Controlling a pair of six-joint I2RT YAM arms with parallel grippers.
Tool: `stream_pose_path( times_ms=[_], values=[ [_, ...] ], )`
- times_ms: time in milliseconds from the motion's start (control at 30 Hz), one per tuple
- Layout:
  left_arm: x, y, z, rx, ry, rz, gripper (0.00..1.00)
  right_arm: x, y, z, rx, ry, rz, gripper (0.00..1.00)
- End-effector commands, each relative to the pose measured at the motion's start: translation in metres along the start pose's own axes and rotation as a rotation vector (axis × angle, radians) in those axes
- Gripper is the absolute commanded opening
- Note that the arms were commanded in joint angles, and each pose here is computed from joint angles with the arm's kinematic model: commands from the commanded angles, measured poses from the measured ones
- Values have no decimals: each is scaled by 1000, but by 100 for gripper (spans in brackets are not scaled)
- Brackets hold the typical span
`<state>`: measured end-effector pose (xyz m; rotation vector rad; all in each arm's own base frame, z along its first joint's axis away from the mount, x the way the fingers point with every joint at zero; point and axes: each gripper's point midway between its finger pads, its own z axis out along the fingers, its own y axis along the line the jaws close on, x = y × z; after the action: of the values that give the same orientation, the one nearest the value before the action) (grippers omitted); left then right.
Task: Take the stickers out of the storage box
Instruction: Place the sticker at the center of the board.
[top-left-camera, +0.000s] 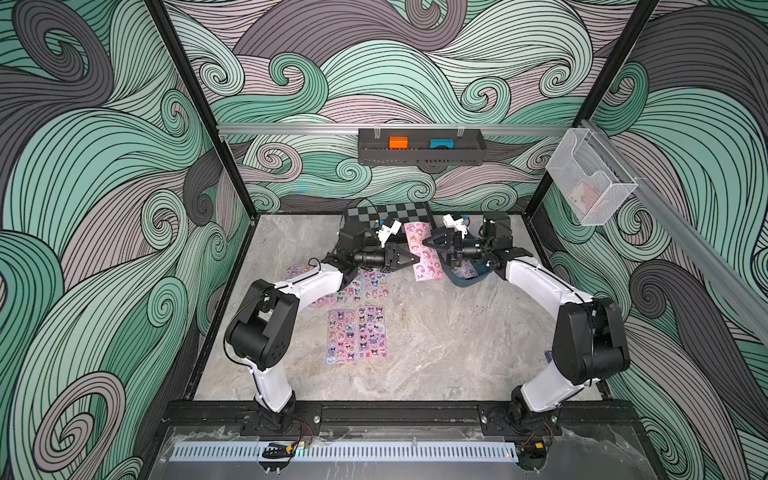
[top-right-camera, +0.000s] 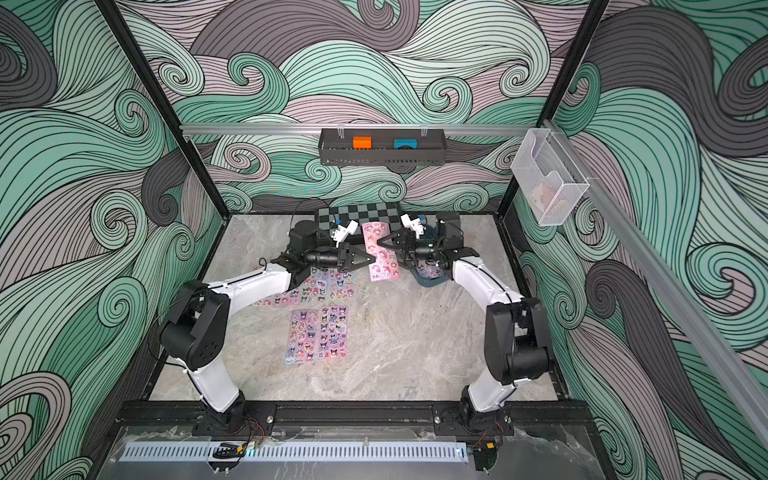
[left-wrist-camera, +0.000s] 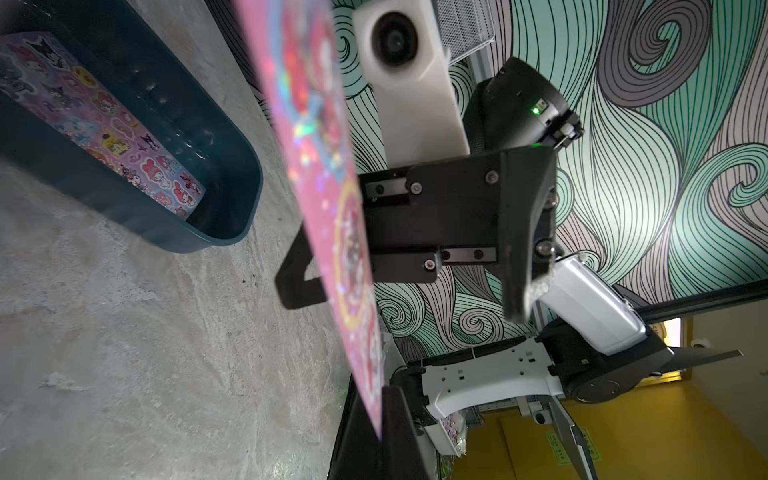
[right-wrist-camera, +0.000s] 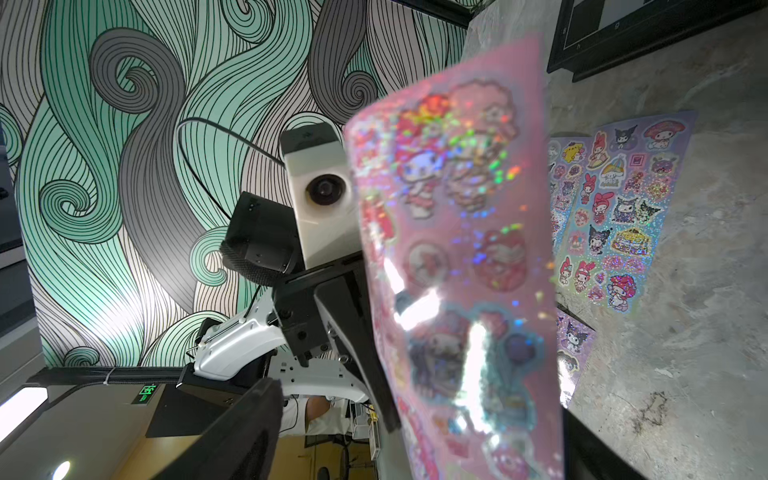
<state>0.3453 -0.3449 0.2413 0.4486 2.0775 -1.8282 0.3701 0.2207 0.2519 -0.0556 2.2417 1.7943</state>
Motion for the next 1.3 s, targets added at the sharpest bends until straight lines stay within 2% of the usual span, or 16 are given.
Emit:
stream_pose_path(
  times_ms=[0, 133, 200, 400, 500, 567, 733, 833, 967, 1100, 1267],
  values=[
    [0, 11, -2, -18, 3, -3, 0, 3, 12, -4, -1, 1, -41, 83],
    [0, 16, -2, -28, 2, -12, 0, 3, 6, -5, 35, -7, -43, 69],
    [0, 17, -2, -31, 3, -13, 0, 4, 2, -5, 59, -10, -42, 58],
    [3, 24, -2, -52, 17, -22, 0, 5, -18, -2, 145, -3, -33, 16],
    [5, 29, -5, -78, 20, -24, 5, 6, -28, -1, 183, -1, -24, 3],
    [5, 37, -8, -117, 15, -36, 19, 6, -34, 1, 201, 4, -22, 3],
    [6, 68, -28, -253, -6, -65, 35, 8, -48, 17, 226, 42, -11, 3],
    [4, 91, -50, -328, -47, -121, 37, 10, -60, 32, 245, 75, -7, 4],
    [-3, 111, -87, -391, -158, -183, 38, 19, -79, 55, 279, 139, 23, 5],
    [-8, 112, -111, -405, -238, -200, 38, 23, -101, 76, 314, 173, 29, 6],
    [-11, 101, -116, -407, -248, -170, 38, 15, -144, 78, 400, 160, 57, 7]
  ],
)
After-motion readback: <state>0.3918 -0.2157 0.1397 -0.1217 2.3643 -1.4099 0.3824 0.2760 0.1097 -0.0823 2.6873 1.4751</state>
